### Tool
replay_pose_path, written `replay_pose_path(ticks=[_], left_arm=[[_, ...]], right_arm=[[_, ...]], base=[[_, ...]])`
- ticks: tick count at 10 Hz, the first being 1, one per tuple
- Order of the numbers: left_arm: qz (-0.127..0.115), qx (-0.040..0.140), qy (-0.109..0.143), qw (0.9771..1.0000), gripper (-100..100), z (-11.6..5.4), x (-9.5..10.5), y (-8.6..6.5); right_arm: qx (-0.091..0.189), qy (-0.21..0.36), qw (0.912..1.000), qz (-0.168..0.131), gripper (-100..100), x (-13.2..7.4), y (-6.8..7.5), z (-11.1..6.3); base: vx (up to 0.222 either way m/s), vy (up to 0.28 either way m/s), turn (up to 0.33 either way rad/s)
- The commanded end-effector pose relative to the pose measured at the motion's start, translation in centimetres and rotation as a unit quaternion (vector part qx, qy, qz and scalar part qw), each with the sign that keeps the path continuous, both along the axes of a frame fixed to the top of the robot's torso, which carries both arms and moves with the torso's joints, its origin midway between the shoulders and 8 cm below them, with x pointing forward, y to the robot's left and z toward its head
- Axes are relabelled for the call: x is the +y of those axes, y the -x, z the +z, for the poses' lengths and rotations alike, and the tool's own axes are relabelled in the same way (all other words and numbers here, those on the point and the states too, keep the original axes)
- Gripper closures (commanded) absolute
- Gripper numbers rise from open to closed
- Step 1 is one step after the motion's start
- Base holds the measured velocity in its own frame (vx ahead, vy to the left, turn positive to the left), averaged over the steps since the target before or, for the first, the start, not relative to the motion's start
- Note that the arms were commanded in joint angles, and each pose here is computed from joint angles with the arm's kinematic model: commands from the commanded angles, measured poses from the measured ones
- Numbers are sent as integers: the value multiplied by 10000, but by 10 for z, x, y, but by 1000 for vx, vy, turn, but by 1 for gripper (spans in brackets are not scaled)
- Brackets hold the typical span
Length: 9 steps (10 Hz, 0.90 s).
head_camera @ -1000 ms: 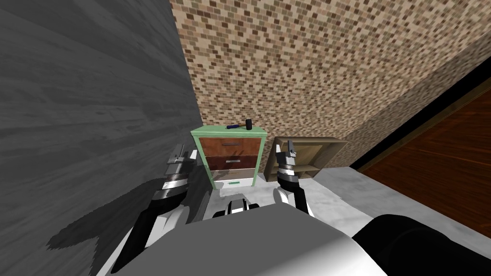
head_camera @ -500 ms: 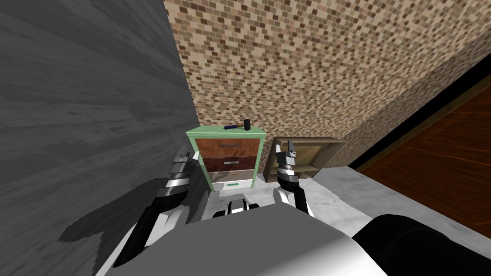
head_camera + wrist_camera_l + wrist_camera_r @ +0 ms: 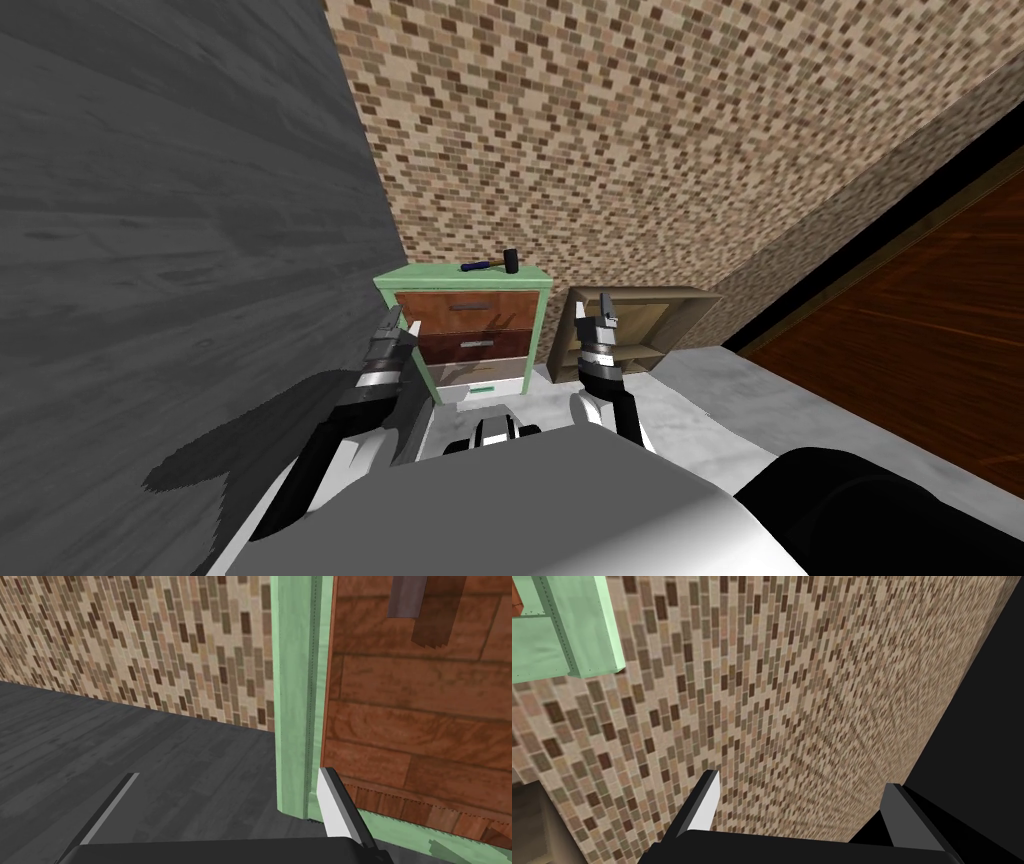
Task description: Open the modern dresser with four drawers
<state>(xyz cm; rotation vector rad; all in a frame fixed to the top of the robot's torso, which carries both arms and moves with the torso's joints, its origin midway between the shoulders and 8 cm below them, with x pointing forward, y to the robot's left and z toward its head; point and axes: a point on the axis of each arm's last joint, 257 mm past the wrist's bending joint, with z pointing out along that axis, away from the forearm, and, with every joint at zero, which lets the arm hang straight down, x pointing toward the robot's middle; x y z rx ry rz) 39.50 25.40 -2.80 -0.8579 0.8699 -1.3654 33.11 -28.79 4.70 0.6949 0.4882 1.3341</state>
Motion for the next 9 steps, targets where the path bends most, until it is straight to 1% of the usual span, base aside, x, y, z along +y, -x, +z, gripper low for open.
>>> replay_pose_path(ticks=[1, 2, 4, 5, 7, 8, 9], left_arm=[[-2, 282, -7, 9996, -100, -14, -1, -8], [-12, 430, -30, 9991, -100, -22, -2, -12], [-20, 581, -53, 9983, -100, -29, -2, -15], [-25, 739, -69, 9972, -100, -38, -3, -19], [-25, 907, -75, 9958, -100, -47, -4, -22], [-23, 1089, -73, 9940, -100, -57, -4, -25], [-21, 1183, -68, 9929, -100, -62, -5, -27]], right_arm=[[0, 0, 10000, 0, 0, 0, 0, 0], [0, 0, 10000, 0, 0, 0, 0, 0], [0, 0, 10000, 0, 0, 0, 0, 0], [0, 0, 10000, 0, 0, 0, 0, 0], [0, 0, 10000, 0, 0, 0, 0, 0], [0, 0, 10000, 0, 0, 0, 0, 0], [0, 0, 10000, 0, 0, 0, 0, 0]], base=[[40, -32, -24], [49, -27, -27], [46, -26, -25], [56, -29, -33], [49, -35, -25], [56, -38, -29], [63, -37, -36]])
